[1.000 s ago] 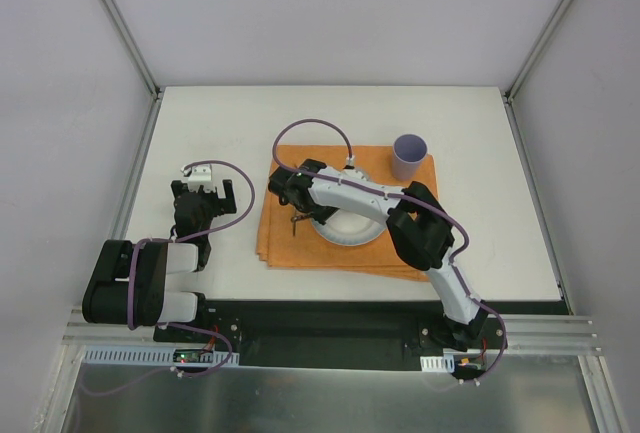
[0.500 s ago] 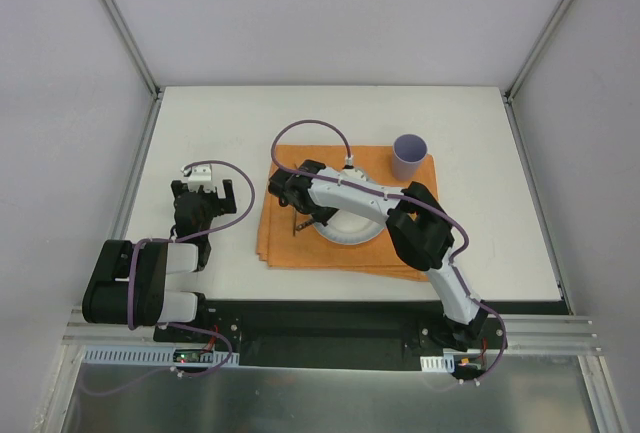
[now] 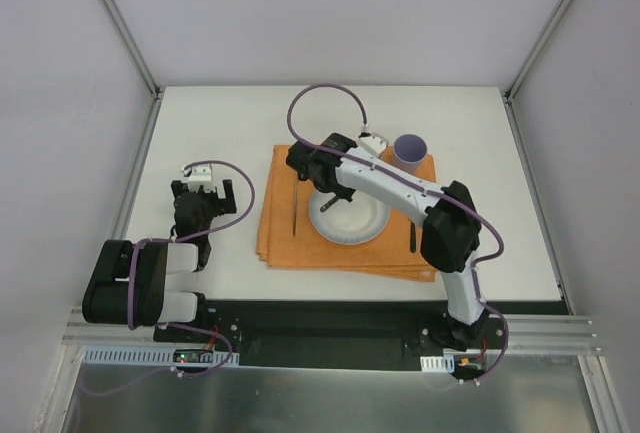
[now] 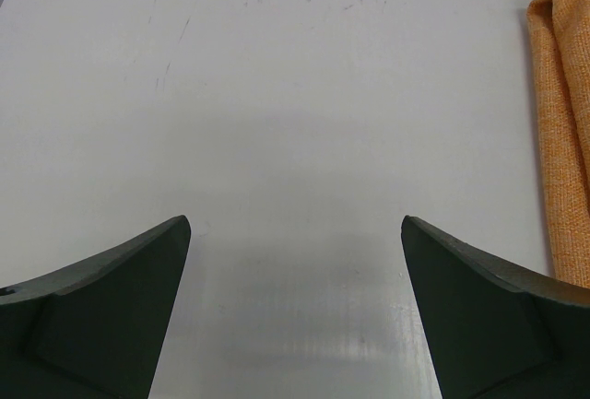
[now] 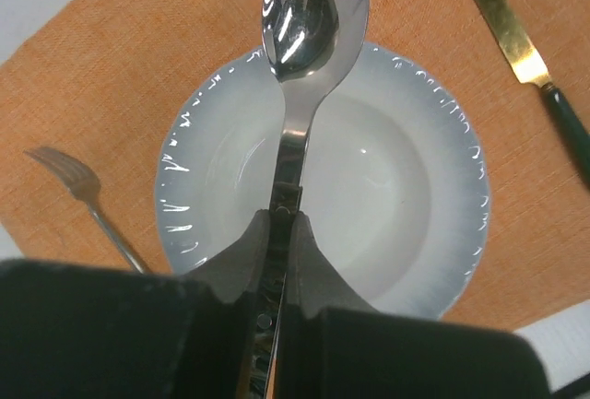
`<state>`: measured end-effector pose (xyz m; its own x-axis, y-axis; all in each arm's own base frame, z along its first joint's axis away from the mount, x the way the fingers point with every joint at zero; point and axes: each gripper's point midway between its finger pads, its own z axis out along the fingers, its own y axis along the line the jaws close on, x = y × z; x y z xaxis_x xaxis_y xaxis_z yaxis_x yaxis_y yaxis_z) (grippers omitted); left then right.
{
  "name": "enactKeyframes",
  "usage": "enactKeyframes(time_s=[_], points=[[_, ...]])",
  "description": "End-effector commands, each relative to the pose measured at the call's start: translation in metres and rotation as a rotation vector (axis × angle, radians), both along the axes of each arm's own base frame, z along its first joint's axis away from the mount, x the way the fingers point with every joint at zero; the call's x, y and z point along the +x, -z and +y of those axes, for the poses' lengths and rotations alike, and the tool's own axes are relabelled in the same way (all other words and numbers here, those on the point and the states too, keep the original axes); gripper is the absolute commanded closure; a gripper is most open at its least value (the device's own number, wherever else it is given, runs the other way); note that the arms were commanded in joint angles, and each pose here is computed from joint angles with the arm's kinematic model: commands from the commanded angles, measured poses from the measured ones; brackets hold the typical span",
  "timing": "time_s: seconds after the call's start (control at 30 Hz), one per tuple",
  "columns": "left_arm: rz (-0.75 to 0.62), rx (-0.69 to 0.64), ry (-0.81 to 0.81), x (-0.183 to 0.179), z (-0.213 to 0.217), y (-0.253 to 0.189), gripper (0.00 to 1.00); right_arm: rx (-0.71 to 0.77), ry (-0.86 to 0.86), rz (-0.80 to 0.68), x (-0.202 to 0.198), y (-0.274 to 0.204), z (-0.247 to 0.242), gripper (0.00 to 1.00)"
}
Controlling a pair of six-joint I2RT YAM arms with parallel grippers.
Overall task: Set the dinner table for one person
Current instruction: Pick up the spoon from the napkin.
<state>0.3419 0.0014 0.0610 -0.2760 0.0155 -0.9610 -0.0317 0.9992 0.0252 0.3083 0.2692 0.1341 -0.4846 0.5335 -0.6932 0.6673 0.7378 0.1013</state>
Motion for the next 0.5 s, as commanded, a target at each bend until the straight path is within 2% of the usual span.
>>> enactKeyframes(time_s=[0.0,0.03,0.13,0.17,0.2,0.23,0.27,0.47], points=[[-0.078,-0.022,0.012,0.009,-0.003,-0.021,0.01,-0.037,-0.202,-0.008,0.004,-0.047,-0.006,0.99],[-0.076,-0.022,0.012,0.009,-0.003,-0.021,0.01,-0.083,-0.298,0.044,-0.001,-0.042,-0.007,0.99],[-0.078,-0.022,0.012,0.009,-0.003,-0.021,0.01,-0.025,-0.48,0.083,-0.013,-0.045,0.011,0.99],[-0.078,-0.022,0.012,0.009,-0.003,-0.021,0.01,-0.062,-0.587,0.11,-0.016,-0.033,0.012,0.99],[-0.076,-0.022,0.012,0.009,-0.003,-0.021,0.01,-0.025,-0.662,0.131,-0.025,-0.031,0.018,0.99],[-0.075,-0.022,0.012,0.009,-0.003,-0.02,0.01,-0.002,-0.73,0.109,-0.031,-0.042,0.018,0.99],[-0.079,-0.022,0.012,0.009,-0.003,-0.022,0.01,-0.033,-0.816,0.133,-0.038,-0.032,0.013,0.99],[-0.078,-0.022,0.012,0.009,-0.003,-0.021,0.01,0.002,-1.067,0.228,-0.095,-0.027,-0.01,0.99]])
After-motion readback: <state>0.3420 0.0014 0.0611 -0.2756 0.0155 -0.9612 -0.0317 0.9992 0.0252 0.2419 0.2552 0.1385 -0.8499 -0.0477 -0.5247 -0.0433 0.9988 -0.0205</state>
